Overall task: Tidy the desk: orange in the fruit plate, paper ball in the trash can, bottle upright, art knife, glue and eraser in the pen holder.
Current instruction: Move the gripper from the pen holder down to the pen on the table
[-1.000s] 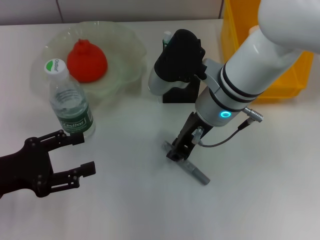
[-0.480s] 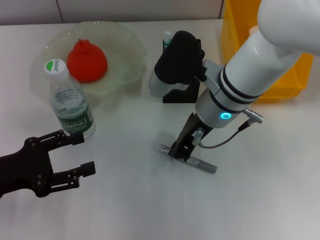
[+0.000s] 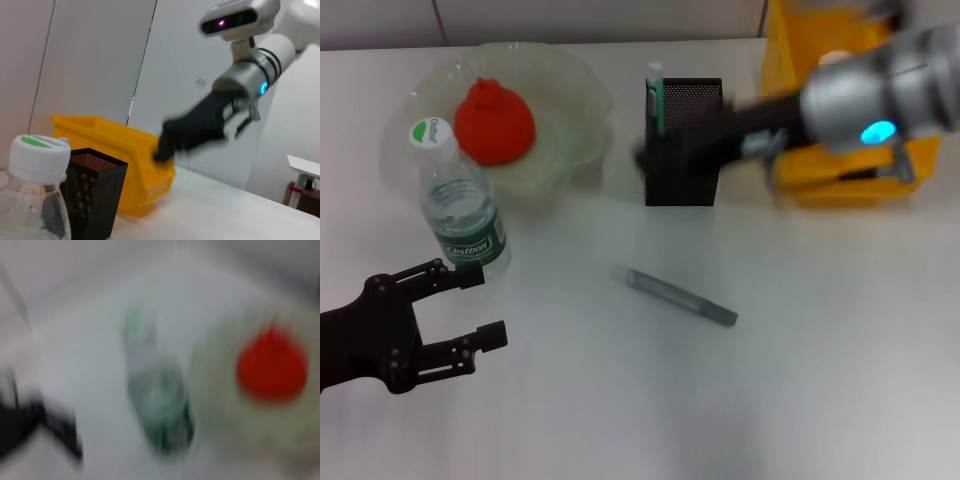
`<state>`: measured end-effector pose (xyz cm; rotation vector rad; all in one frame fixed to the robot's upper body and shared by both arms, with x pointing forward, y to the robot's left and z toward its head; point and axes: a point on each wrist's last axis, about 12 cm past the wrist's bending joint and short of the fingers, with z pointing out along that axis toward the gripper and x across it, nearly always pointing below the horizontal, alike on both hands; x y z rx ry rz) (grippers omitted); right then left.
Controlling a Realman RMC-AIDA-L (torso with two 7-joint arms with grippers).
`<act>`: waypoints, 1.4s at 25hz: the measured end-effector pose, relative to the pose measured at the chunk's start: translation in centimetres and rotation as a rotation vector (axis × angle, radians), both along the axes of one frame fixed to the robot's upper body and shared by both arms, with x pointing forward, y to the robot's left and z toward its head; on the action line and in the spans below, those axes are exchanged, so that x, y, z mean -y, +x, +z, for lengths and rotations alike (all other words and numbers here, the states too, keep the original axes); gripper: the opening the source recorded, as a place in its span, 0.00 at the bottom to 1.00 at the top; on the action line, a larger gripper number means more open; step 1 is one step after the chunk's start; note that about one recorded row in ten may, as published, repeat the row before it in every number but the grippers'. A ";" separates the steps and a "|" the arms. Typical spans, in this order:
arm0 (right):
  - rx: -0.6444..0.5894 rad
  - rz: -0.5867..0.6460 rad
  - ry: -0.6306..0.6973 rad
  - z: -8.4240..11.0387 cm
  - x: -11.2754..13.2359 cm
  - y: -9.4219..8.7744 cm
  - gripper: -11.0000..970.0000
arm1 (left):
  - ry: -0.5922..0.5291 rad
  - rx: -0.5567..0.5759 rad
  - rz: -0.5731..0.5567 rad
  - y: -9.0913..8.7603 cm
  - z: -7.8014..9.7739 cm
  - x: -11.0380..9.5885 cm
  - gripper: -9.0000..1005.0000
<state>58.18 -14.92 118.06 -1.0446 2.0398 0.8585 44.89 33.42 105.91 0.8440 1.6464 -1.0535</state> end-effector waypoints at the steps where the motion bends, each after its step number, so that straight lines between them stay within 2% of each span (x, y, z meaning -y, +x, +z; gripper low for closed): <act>1: 0.041 -0.010 0.123 0.1 1.2 0.0 0.06 | 0.000 0.000 0.001 0.0 0.0 0.0 0.80; 3: 0.110 -0.031 0.340 -0.1 3.0 0.1 0.05 | -0.001 -0.001 0.000 0.0 0.0 0.0 0.80; 6: 0.182 -0.094 0.584 -0.8 4.9 1.0 0.03 | -0.001 -0.002 -0.002 0.2 0.0 0.1 0.80; 10: 0.208 -0.074 0.589 0.2 5.0 1.6 0.02 | -0.001 -0.002 -0.003 0.2 0.0 0.2 0.80; 11: 0.175 -0.037 0.523 1.0 4.6 1.9 0.01 | 0.000 -0.002 -0.003 0.2 0.0 0.1 0.80; 12: 0.175 -0.037 0.523 1.0 4.6 1.9 0.05 | 0.000 -0.002 -0.003 0.2 0.0 0.1 0.80; 14: 0.115 0.012 0.377 1.3 3.8 2.0 0.12 | 0.001 -0.002 -0.003 0.2 0.1 0.1 0.80; 15: 0.083 0.039 0.282 1.3 3.3 2.1 0.16 | 0.001 -0.002 -0.003 0.2 0.1 0.1 0.80; 16: 0.014 0.083 0.083 1.3 2.3 2.2 0.20 | 0.002 -0.002 -0.003 0.2 0.1 0.1 0.80; 17: 0.014 0.083 0.083 1.3 2.3 2.2 0.24 | 0.002 -0.002 -0.003 0.2 0.1 0.1 0.80; 20: -0.081 0.139 -0.182 1.4 0.7 2.2 0.37 | 0.002 -0.001 -0.005 0.3 0.1 0.1 0.80; 21: -0.120 0.171 -0.307 1.3 -0.5 1.9 0.41 | 0.002 -0.001 -0.005 0.3 0.1 0.1 0.80; 22: -0.120 0.171 -0.307 1.3 -0.5 1.9 0.44 | 0.002 -0.001 -0.005 0.3 0.1 0.1 0.80; 26: -0.181 0.228 -0.532 -0.2 -3.8 0.5 0.58 | 0.000 -0.001 -0.007 0.3 0.1 0.2 0.80; 31: -0.167 0.212 -0.635 -1.8 -5.6 -0.3 0.59 | -0.001 -0.003 -0.011 0.3 0.0 0.4 0.80; 35: -0.152 0.199 -0.650 -2.8 -6.0 -0.2 0.61 | -0.001 -0.001 -0.015 0.4 0.0 0.5 0.80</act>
